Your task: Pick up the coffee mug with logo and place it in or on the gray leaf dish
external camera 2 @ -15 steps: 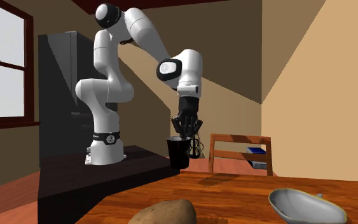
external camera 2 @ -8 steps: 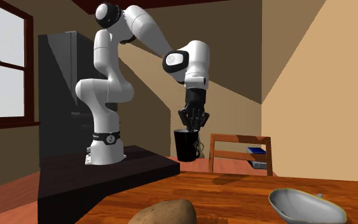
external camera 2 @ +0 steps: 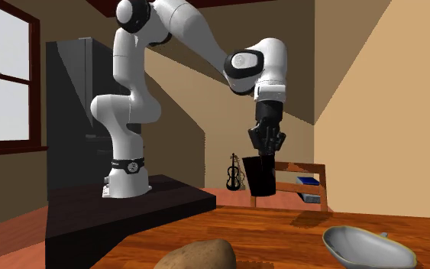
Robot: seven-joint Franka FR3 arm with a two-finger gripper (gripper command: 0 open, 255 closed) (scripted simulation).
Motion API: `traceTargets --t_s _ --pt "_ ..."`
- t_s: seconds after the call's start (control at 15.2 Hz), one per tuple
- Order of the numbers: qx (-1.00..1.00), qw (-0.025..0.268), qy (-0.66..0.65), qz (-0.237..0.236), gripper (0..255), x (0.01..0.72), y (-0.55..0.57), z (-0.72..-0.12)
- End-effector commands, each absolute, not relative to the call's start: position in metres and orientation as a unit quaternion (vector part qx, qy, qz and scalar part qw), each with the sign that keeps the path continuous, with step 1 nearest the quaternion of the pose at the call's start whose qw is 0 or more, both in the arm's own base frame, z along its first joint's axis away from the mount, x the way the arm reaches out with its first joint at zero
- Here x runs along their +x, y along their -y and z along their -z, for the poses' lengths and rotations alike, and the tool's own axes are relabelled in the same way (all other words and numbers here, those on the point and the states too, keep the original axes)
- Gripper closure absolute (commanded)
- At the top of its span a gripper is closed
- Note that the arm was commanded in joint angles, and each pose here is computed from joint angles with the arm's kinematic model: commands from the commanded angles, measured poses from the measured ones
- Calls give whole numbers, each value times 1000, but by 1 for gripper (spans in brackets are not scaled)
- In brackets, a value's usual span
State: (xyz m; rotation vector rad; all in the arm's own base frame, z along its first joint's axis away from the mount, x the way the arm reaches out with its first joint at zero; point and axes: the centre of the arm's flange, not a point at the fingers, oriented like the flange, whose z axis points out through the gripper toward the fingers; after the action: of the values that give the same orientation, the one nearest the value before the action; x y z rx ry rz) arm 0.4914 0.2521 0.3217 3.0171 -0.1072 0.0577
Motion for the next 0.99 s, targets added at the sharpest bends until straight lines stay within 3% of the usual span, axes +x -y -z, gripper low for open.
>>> traceTargets --t_s 0.0,0.92 --pt "997 62 36 -20 255 517 -261 -324" --pt "997 62 36 -20 255 685 -338 -342"
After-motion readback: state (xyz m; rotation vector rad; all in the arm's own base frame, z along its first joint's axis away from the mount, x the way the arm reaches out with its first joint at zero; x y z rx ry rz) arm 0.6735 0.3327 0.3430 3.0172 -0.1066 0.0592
